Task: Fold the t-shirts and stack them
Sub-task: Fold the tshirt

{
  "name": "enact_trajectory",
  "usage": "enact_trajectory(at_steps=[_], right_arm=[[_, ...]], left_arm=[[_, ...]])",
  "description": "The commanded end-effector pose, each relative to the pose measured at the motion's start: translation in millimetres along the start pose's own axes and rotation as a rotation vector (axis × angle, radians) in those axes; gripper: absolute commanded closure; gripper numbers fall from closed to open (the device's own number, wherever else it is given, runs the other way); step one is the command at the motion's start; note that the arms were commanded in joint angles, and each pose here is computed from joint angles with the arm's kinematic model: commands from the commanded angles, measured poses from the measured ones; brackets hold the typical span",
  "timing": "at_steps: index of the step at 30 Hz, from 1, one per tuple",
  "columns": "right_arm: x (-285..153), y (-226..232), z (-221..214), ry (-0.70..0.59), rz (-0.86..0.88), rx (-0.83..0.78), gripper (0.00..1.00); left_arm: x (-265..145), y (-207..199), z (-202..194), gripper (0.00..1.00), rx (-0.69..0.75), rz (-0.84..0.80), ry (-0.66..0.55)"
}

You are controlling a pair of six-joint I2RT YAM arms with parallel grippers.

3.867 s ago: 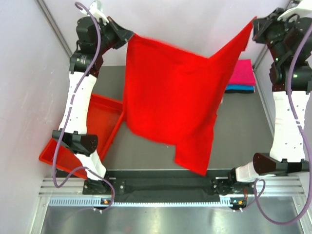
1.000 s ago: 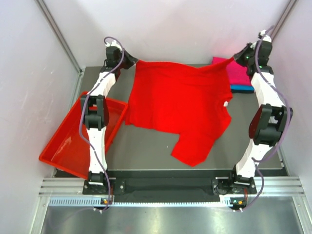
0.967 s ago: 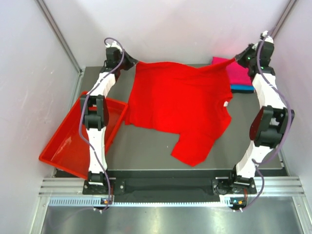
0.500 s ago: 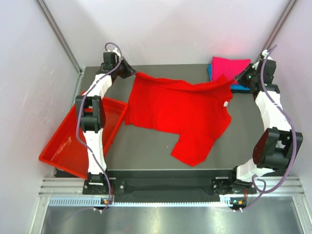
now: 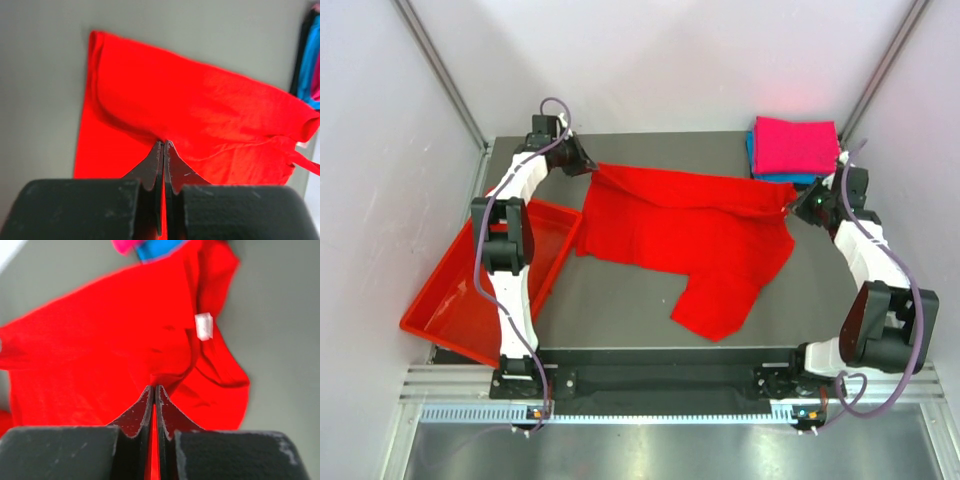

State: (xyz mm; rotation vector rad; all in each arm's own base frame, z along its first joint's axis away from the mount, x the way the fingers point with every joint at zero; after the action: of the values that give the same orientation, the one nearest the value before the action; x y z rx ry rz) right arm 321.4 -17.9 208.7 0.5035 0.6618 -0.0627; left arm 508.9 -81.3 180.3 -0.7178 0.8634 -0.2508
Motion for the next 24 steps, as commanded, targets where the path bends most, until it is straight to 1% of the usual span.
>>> enact_trajectory(at_steps=[1, 4, 9, 12, 13, 15, 18, 21, 22, 24], right_arm=[[-4.9, -4.2, 0.3, -0.066, -0.029, -0.005, 1.00], [-5.0, -9.2, -9.3, -0.057, -0.046, -0.004, 1.00], [-4.4, -12.8, -24.6, -0.004, -0.030, -0.005, 1.00], [-7.1, -19.8, -33.6, 0.010, -0.085, -0.003, 1.00], [-6.9, -27.0, -37.9, 0.004, -0.148, 0.002, 1.00], [-7.9, -32.8, -45.6, -0.006, -0.195, 0.034, 1.00], [-6.6, -33.1, -56.8, -0.014, -0.157, 0.064, 1.00], [-4.2, -28.7, -69.6, -0.010, -0.052, 0.091, 1.00], [-4.2, -26.8, -73.9, 0.009, -0.017, 0.098, 1.00], [-2.2, -30.1, -85.4, 0.044, -0.017, 0.120, 1.00]], left_arm=[[-14.9, 0.1, -0.8, 1.00, 0.038, 0.060, 0.000], [-14.0, 8.4, -1.7, 1.00, 0.044, 0.130, -0.007], [-6.4, 14.3, 2.9, 1.00, 0.056, 0.170, -0.006], [1.7, 13.1, 9.2, 1.00, 0.072, 0.137, -0.026], [3.7, 12.8, 11.7, 1.00, 0.073, 0.125, -0.034], [12.4, 12.3, 14.3, 1.00, 0.065, 0.083, -0.044], [19.6, 13.8, 15.2, 1.00, 0.056, 0.062, -0.047], [19.5, 16.9, 14.1, 1.00, 0.064, 0.084, -0.047], [18.4, 16.6, 12.9, 1.00, 0.069, 0.079, -0.040], [11.7, 14.8, 8.8, 1.00, 0.073, 0.075, -0.030]])
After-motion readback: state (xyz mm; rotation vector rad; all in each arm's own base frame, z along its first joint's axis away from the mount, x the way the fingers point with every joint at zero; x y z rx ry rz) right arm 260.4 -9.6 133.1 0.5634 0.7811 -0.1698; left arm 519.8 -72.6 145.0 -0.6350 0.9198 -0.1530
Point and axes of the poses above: each gripper's point midway between its finger pads, its own x axis out along the fingers, its own y axis along the line the jaws close on, z = x × y, the point moved 9 cm from there along -x, back along the fingers, and after that the axes turned 6 degrees about -x, right-handed, at the moved point
